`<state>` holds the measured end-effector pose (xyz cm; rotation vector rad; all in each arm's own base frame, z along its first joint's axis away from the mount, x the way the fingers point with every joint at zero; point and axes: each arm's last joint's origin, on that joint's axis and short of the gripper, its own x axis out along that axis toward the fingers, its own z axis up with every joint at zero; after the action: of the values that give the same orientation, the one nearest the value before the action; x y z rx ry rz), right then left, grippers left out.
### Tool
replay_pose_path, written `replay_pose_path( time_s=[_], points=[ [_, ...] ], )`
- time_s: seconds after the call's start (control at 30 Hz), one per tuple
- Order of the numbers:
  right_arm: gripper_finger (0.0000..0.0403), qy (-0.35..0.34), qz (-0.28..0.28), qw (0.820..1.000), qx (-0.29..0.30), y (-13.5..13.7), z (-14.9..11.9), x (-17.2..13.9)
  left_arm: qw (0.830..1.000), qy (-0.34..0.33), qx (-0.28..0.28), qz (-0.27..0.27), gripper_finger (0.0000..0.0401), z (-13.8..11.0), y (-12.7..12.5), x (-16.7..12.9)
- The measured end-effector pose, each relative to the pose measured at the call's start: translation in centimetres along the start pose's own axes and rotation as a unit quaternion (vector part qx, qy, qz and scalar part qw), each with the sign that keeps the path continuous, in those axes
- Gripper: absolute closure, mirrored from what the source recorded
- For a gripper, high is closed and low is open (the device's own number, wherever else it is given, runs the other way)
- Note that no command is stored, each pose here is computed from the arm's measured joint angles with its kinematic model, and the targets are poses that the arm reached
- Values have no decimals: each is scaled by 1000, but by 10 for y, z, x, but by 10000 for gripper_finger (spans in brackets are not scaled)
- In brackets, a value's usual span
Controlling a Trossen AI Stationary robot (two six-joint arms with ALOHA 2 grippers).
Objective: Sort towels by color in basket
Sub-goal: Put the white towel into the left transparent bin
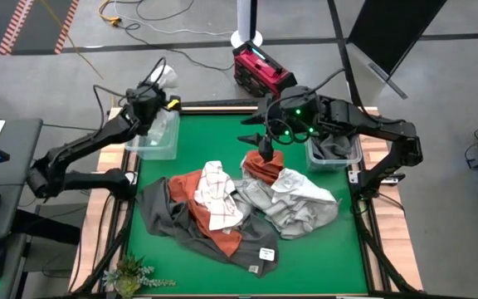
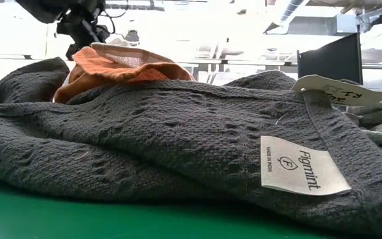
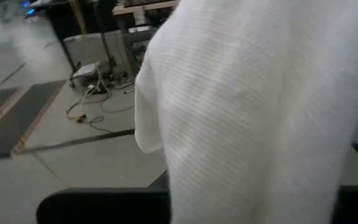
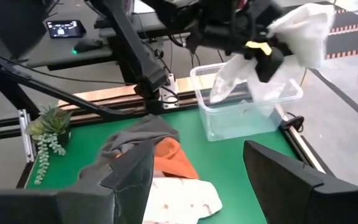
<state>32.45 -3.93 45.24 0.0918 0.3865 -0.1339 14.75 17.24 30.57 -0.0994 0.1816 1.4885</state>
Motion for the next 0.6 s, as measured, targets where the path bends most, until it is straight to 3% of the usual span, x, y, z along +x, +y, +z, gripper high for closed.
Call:
replay_pose_path(
  time_s=[0.37, 0.6],
  points=[
    [127, 5, -1, 1000, 2, 0, -1, 0, 992, 38, -115, 31, 399, -57, 18, -6],
    [127, 11, -2, 1000, 2, 0, -2, 0, 992, 72, -101, 16, 399, -69, 18, 2]
  ],
)
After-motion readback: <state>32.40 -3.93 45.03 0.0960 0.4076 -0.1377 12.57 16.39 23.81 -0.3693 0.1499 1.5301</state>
